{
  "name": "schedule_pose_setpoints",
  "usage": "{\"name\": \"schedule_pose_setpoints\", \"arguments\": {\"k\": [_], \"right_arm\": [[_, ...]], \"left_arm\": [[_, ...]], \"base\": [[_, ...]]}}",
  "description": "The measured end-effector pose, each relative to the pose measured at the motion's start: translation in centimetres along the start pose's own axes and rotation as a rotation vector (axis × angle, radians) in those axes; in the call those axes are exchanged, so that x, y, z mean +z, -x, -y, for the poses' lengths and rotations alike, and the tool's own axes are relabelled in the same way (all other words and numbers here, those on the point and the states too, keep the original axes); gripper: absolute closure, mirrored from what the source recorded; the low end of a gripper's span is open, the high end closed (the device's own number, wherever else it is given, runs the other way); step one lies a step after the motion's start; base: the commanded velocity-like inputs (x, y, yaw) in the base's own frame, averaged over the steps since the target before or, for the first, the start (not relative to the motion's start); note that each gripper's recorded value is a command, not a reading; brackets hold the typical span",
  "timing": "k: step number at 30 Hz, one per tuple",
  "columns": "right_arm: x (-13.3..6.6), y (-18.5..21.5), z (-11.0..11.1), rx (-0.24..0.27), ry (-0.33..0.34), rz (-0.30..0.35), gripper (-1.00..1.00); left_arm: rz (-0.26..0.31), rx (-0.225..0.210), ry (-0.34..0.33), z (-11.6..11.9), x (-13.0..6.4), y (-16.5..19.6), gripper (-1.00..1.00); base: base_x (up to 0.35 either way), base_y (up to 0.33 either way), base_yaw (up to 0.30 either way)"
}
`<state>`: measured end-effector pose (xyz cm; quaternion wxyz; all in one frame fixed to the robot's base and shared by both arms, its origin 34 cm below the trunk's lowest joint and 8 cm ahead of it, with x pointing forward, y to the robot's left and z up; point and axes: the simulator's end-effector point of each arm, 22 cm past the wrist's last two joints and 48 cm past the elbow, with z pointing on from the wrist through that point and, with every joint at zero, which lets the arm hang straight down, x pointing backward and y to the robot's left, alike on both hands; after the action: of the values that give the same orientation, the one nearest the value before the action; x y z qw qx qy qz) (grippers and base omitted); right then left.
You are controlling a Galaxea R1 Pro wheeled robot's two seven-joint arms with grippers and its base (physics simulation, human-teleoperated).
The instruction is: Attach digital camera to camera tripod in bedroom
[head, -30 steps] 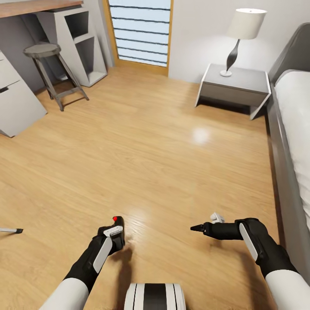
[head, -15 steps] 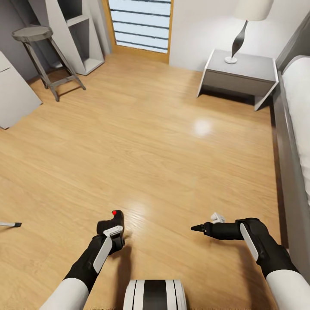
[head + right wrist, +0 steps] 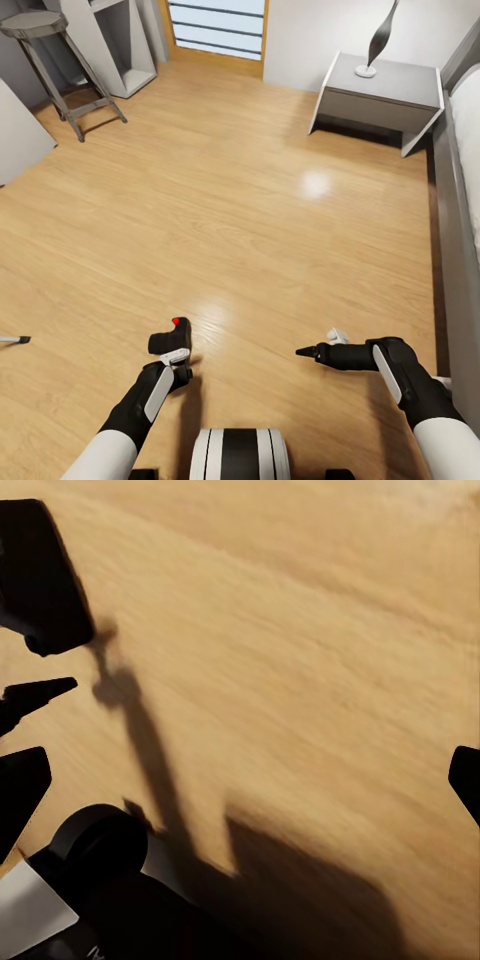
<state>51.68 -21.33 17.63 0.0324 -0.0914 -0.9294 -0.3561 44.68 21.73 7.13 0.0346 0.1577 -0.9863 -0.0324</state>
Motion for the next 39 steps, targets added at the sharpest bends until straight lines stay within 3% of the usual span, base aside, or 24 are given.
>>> {"name": "schedule_pose_setpoints", "arguments": {"k": [5,11,16,26,30,33,39], "right_arm": [[-0.1,0.0,-0.8,0.000,0.041,0.000,-1.00],[-0.2,-0.1,-1.5,-0.001,0.076,-0.003,-1.00],[-0.1,-0.1,-1.7,-0.002,0.084,-0.004,-1.00],[-0.1,-0.2,-1.7,-0.002,0.085,-0.006,-1.00],[-0.1,-0.2,-1.7,-0.002,0.084,-0.005,-1.00],[-0.1,-0.2,-1.7,-0.002,0.084,-0.005,-1.00],[-0.1,-0.2,-1.7,-0.002,0.083,-0.006,-1.00]], "left_arm": [[0.019,0.032,0.009,0.1,-0.2,0.5,-1.00],[0.048,0.129,0.016,1.4,-0.6,0.9,-1.00],[0.066,0.169,0.016,2.0,-0.7,1.0,-1.00],[0.191,0.133,0.011,2.1,-0.3,2.9,-1.00],[0.204,0.128,0.017,1.8,0.1,2.6,-1.00],[0.212,0.130,0.022,1.6,0.3,2.5,-1.00],[0.284,0.170,0.048,1.2,0.1,3.8,-1.00]], "base": [[0.000,0.000,0.000],[0.000,0.000,0.000],[0.000,0.000,0.000],[0.000,0.000,0.000],[0.000,0.000,0.000],[0.000,0.000,0.000],[0.000,0.000,0.000]]}}
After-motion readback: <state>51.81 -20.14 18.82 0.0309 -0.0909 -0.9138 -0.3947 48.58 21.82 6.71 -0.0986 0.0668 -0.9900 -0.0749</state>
